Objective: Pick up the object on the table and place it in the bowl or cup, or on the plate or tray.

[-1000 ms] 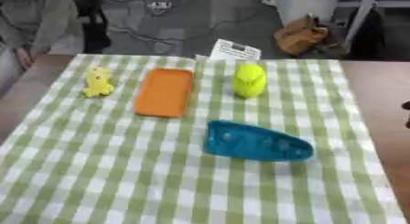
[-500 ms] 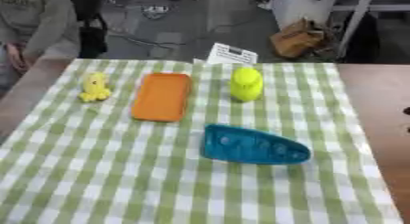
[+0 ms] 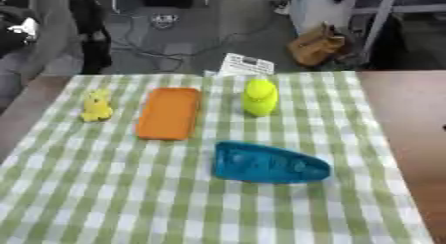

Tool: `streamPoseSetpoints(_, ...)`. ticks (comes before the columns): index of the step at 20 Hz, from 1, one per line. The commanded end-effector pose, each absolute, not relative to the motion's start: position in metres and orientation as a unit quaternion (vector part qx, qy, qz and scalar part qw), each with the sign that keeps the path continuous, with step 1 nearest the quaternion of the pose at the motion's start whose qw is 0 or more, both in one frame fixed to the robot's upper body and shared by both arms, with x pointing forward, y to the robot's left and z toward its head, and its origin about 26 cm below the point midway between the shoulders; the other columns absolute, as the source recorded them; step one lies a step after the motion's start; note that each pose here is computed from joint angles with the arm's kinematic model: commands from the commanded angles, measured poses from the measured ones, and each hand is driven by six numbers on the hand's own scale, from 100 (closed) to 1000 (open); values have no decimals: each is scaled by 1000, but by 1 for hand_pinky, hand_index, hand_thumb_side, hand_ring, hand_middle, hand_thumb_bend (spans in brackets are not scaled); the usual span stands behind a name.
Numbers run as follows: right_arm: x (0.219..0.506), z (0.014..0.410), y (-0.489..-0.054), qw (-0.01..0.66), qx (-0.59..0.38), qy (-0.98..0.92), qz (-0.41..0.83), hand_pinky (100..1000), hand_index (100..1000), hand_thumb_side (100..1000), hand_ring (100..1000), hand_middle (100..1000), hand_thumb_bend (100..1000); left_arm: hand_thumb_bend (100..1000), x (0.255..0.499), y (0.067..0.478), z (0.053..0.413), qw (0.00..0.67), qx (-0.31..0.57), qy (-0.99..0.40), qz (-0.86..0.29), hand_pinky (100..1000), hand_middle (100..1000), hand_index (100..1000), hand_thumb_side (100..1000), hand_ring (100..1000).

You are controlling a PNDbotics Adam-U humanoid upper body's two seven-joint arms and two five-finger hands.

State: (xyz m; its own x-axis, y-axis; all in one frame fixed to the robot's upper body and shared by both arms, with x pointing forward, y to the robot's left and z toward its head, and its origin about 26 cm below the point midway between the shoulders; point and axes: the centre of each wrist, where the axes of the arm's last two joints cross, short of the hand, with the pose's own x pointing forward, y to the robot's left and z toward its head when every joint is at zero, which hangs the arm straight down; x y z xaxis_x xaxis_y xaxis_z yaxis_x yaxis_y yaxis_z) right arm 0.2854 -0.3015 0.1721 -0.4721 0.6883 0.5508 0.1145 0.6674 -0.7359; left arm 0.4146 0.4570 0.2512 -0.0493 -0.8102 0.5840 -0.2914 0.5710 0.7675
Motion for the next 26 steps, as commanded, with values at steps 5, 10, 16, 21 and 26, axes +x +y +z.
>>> streamPoseSetpoints(5, 284, 184, -301, 428, -254, -803, 328, 382, 702, 596, 541, 639, 100, 100, 409, 495, 238, 595, 483, -598, -234, 690, 826, 910, 489, 756)
streamPoseSetpoints(10, 284, 183, -300, 428, -253, -805, 324, 380, 702, 598, 541, 639, 100, 100, 406, 514, 212, 617, 514, -550, -229, 693, 834, 909, 551, 753)
streamPoseSetpoints(16, 284, 183, -299, 426, -252, -807, 321, 379, 702, 600, 540, 639, 100, 100, 405, 525, 188, 612, 537, -532, -234, 727, 899, 935, 634, 816)
streamPoseSetpoints(21, 284, 183, -298, 427, -251, -808, 319, 379, 702, 601, 540, 638, 100, 100, 404, 532, 168, 607, 553, -518, -239, 730, 899, 944, 561, 812)
streamPoseSetpoints(26, 285, 183, -297, 425, -249, -811, 316, 378, 702, 603, 540, 638, 100, 100, 407, 527, 146, 601, 558, -518, -244, 729, 866, 930, 591, 777)
